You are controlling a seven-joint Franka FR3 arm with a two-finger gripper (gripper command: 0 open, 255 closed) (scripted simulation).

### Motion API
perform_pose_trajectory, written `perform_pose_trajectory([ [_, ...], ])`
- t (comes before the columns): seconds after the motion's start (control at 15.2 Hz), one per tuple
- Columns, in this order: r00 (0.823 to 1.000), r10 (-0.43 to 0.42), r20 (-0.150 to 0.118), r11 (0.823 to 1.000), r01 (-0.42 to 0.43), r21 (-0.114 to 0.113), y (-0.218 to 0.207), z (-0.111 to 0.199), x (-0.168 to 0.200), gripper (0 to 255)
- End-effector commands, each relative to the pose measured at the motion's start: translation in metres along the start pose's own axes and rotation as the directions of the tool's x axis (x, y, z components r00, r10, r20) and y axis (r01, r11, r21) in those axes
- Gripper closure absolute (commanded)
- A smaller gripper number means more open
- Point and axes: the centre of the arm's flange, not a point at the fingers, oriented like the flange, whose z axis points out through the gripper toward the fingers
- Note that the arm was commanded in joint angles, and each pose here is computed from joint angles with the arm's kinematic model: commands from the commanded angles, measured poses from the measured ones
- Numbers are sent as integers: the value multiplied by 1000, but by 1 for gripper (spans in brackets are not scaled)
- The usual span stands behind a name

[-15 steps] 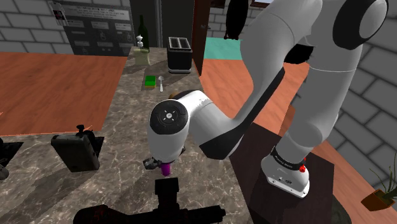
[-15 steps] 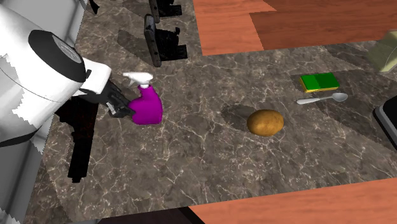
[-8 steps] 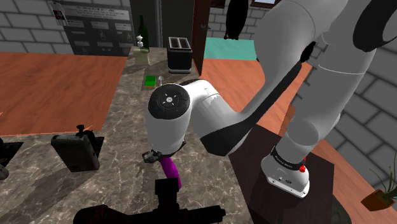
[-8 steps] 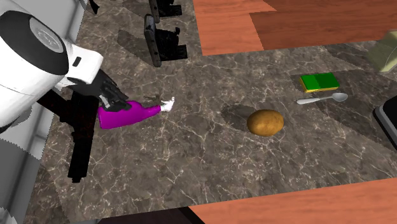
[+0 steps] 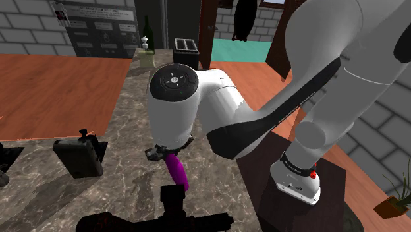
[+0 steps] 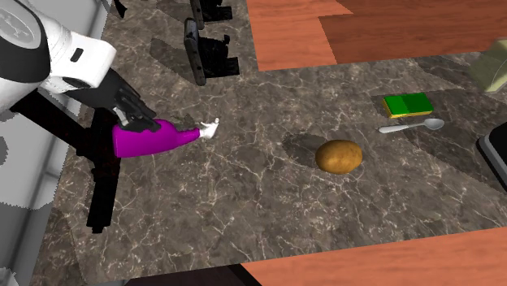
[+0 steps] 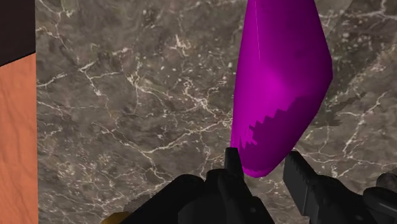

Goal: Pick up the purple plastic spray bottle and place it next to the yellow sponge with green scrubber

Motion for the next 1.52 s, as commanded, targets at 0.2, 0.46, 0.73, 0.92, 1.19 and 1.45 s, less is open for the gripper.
perform_pose_trajectory([
  [0.2, 1000, 0, 1, 1000, 0, 0, 3, -25, 9, 255],
  [0.46, 1000, 0, 1, 1000, 0, 0, 4, -45, 15, 255],
  [0.73, 1000, 0, 1, 1000, 0, 0, 6, -65, 22, 255],
  [0.92, 1000, 0, 1, 1000, 0, 0, 7, -80, 27, 255],
  [1.19, 1000, 0, 1, 1000, 0, 0, 9, -100, 34, 255],
  [1.45, 1000, 0, 1, 1000, 0, 0, 11, -120, 40, 255],
])
